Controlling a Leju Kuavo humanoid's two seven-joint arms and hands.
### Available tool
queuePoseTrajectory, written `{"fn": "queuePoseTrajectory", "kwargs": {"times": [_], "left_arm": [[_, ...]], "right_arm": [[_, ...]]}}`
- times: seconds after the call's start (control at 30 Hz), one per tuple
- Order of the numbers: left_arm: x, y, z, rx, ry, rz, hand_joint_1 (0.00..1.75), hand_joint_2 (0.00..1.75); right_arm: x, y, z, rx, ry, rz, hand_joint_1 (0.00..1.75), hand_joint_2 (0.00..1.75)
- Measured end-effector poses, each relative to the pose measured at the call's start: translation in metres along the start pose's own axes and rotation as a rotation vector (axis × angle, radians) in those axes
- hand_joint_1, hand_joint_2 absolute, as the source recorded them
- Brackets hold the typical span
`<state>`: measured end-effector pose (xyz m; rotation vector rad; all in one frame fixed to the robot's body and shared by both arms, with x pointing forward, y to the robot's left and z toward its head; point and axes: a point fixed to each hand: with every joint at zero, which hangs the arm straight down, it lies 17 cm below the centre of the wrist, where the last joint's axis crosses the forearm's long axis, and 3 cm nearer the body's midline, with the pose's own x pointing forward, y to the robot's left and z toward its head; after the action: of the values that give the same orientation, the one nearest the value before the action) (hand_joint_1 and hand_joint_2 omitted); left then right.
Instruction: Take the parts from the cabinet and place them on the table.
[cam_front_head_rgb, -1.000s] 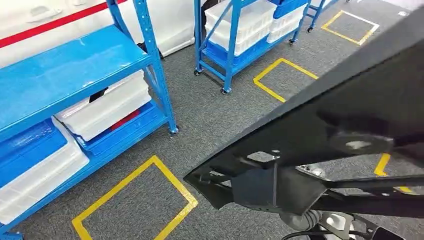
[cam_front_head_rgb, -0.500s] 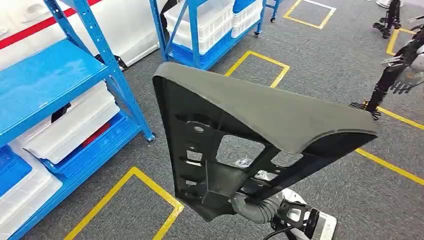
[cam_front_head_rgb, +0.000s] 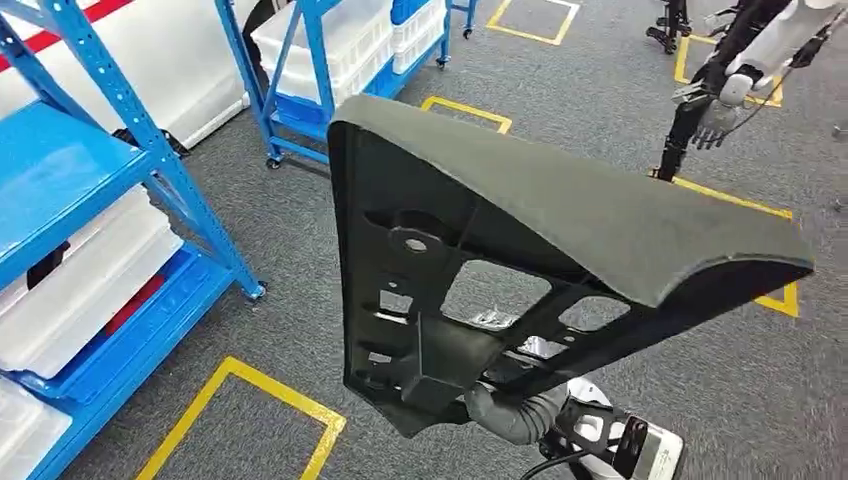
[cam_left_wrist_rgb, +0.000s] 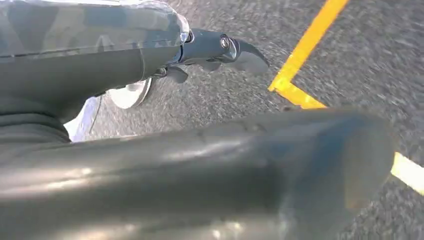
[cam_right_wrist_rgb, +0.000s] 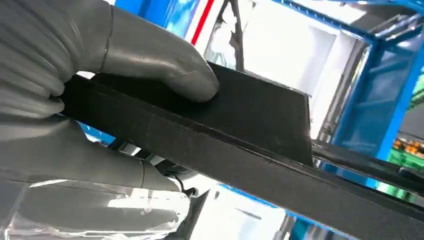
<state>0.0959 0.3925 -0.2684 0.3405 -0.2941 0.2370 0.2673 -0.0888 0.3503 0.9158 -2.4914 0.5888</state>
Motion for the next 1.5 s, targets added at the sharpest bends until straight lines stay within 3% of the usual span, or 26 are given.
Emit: {"fn": "queuePoseTrajectory", "kwargs": {"times": [0.3,0.83,1.0,1.5], "left_arm": [[0.001,-0.009,0.001,-0.012,0.015,-0.008,0.0,0.0],[-0.021,-0.03,0.01,-0.03,0.067,-0.01,0.0,0.0],[-0.023,-0.028,0.01,-0.014,0.048,-0.005,0.0,0.0],[-0.011,-0.014,0.006,0.013,0.008,0.017,0.0,0.0]], "right_arm": [[0.021,-0.018,-0.011,-0.03,-0.069,0.018,1.75,1.75],[0.025,0.0,-0.006,-0.049,-0.038,0.025,1.75,1.75],[0.024,0.014,0.009,-0.058,-0.007,0.011,1.75,1.75],[0.043,0.008,-0.002,-0.049,-0.081,-0.014,1.75,1.75]]}}
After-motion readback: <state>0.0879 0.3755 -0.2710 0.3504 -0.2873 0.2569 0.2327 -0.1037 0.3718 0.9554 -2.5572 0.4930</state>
